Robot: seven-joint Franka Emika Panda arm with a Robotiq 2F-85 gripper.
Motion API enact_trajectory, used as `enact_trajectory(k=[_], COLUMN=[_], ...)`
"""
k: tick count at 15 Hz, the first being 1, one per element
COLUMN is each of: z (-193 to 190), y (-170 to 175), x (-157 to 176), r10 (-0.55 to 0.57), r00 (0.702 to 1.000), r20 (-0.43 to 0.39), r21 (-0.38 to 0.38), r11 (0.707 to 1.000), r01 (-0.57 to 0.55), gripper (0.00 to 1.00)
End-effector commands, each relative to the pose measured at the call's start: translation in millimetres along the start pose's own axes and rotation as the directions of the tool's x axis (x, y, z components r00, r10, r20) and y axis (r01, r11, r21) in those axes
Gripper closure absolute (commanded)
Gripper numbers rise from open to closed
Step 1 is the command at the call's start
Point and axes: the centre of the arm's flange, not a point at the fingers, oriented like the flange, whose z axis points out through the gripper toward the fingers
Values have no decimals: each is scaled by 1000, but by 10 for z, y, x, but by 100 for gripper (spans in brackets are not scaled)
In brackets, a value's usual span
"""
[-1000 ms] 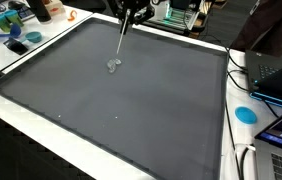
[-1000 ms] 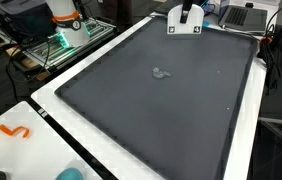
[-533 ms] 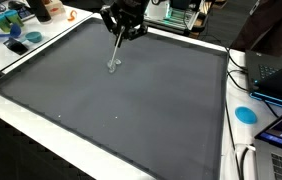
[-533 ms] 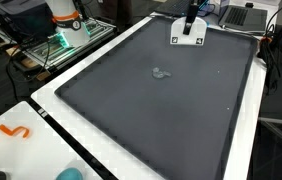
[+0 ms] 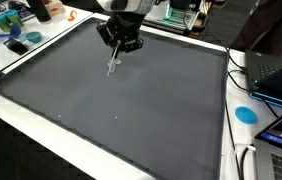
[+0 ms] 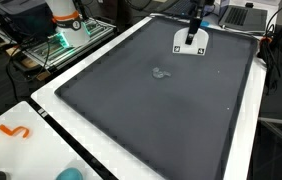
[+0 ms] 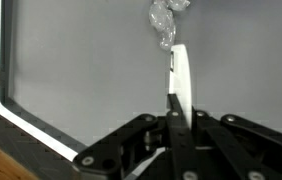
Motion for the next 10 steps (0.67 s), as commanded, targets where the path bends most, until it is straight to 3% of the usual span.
enact_trajectory(k=[1,10], z=[143,182], y=[-26,-184], x=[132,251], r10=[19,19], r00=[1000,1000], r20=[3,21], r21=[-41,-66], r11=[999,998], r01=[-19,-17], gripper=[99,99])
